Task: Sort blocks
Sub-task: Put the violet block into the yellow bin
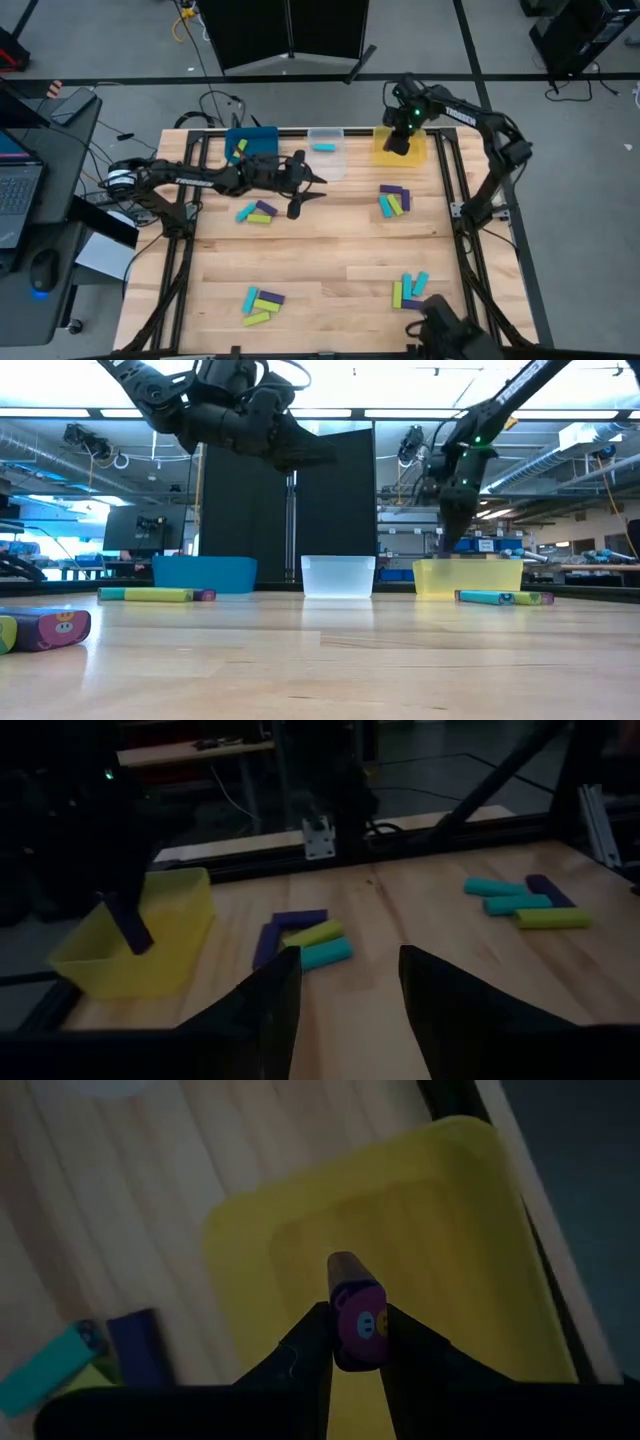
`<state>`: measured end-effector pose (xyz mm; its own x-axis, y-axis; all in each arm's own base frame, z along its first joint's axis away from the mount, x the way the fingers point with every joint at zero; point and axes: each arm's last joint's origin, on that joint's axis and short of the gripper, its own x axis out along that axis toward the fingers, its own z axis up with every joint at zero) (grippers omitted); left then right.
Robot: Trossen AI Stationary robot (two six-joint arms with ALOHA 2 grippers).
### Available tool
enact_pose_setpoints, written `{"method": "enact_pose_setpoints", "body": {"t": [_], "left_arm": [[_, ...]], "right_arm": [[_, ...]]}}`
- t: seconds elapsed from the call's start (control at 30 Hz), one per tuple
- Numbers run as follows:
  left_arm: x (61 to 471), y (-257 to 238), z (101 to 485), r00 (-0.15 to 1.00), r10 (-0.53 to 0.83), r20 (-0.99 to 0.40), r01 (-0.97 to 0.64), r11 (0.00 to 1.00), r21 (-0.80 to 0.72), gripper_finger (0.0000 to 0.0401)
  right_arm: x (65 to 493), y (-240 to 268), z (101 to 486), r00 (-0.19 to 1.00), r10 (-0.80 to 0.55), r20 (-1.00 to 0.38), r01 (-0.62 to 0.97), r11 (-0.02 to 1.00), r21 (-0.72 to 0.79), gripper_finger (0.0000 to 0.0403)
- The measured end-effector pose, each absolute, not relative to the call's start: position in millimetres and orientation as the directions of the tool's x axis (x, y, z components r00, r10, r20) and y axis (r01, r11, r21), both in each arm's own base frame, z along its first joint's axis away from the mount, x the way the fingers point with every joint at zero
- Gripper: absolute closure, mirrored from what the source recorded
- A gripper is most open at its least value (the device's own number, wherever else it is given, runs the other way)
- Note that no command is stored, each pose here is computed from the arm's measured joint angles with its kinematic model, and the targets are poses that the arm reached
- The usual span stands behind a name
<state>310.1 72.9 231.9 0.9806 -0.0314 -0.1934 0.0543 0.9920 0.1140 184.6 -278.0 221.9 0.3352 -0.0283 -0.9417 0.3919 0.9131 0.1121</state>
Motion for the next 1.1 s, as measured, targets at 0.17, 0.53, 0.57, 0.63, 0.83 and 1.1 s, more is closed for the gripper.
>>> {"method": "enact_pose_setpoints", "body": {"t": [0.17, 0.53, 0.57, 0.63, 0.83, 1.1], "left_arm": [[309.1, 76.6, 231.0, 0.979, -0.02, -0.201, 0.043, 0.993, 0.11, 0.0222], [308.8, 76.3, 229.8, 0.977, -0.024, -0.212, 0.047, 0.993, 0.106, 0.0222], [308.8, 76.3, 229.7, 0.977, -0.024, -0.213, 0.047, 0.993, 0.105, 0.0222], [308.6, 76.3, 229.2, 0.976, -0.024, -0.218, 0.048, 0.993, 0.104, 0.0222], [308.5, 76.3, 228.7, 0.974, -0.024, -0.223, 0.048, 0.994, 0.103, 0.0222], [308.5, 76.2, 228.4, 0.974, -0.024, -0.226, 0.049, 0.994, 0.102, 0.0222]], "right_arm": [[187.6, -292.8, 203.3, 0.293, 0.059, -0.954, 0.391, 0.904, 0.176, 0.0327], [198.1, -302.8, 186.6, 0.279, 0.132, -0.951, 0.367, 0.901, 0.233, 0.0327], [198.4, -303.0, 186.6, 0.28, 0.13, -0.951, 0.364, 0.902, 0.23, 0.0326], [198.8, -303.1, 186.4, 0.281, 0.128, -0.951, 0.362, 0.904, 0.229, 0.0322], [201.4, -302.4, 182.3, 0.26, 0.121, -0.958, 0.359, 0.909, 0.212, 0.0297], [208.4, -301.9, 183.1, 0.234, 0.062, -0.97, 0.351, 0.925, 0.144, 0.0271]]}}
